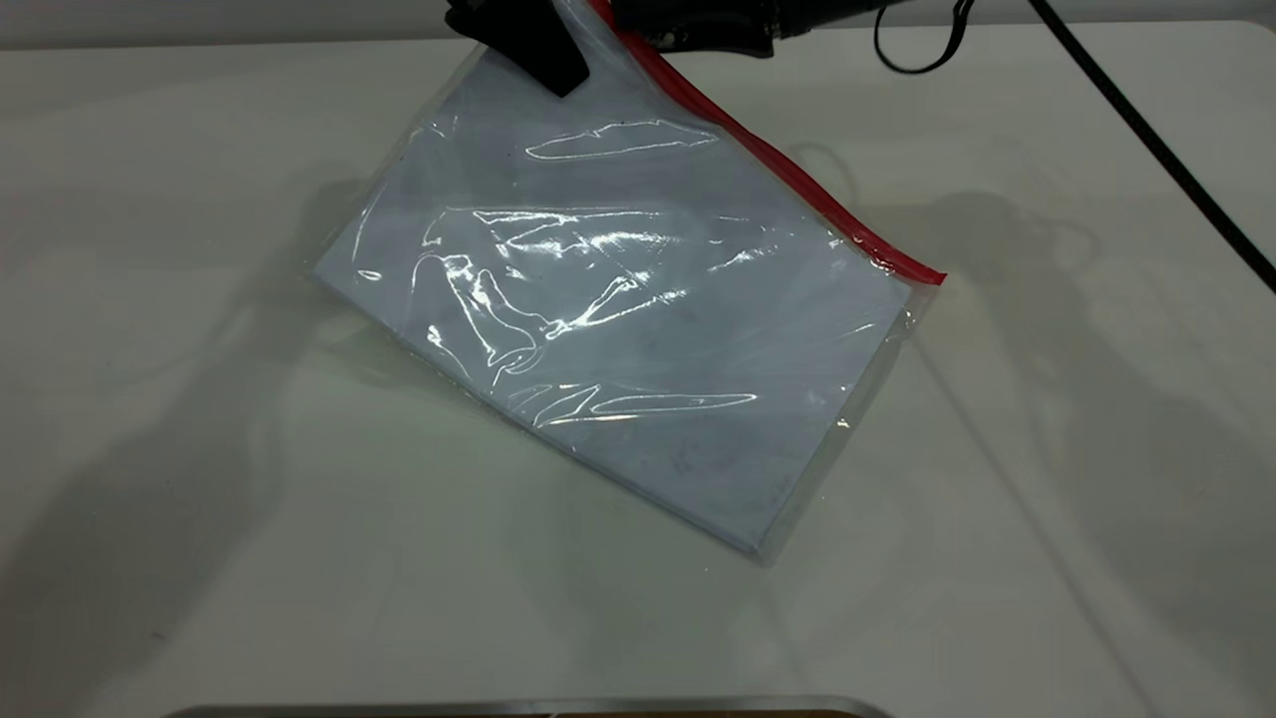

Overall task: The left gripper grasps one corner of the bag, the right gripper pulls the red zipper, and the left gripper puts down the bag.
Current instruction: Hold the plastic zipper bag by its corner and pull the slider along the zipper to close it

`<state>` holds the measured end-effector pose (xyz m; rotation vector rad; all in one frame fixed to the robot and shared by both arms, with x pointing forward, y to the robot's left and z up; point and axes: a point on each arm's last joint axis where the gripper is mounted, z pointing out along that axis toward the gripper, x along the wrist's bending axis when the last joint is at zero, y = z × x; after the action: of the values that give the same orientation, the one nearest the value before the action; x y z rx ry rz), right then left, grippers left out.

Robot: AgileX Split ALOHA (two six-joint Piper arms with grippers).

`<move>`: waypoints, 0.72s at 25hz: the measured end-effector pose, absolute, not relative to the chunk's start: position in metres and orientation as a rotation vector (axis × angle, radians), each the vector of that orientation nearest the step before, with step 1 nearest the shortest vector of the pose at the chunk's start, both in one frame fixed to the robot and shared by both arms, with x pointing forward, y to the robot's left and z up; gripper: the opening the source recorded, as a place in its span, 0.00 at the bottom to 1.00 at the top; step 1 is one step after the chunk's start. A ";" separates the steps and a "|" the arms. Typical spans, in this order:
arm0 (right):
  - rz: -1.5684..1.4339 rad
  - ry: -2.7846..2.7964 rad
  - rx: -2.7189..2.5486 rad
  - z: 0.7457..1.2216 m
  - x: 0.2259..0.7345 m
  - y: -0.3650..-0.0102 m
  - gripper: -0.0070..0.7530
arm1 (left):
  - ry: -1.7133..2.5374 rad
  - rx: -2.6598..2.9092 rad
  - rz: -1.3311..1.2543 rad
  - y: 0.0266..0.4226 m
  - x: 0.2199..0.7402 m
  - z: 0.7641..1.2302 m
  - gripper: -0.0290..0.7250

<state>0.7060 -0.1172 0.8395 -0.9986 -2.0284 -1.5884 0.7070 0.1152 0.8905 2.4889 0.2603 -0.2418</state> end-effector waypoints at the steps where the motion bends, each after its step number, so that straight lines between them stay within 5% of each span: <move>1: -1.598 -2.025 -0.999 0.838 0.706 -0.117 0.67 | 0.260 2.489 -0.242 0.115 0.707 0.891 0.11; 18: -1.651 -2.079 -0.913 0.838 0.704 -0.109 0.38 | 0.278 2.438 -0.255 0.112 0.707 0.893 0.11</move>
<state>0.7043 -0.1091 0.8384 -0.9130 -2.0792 -1.6515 0.7070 0.1116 0.8933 2.4381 0.2782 -0.2551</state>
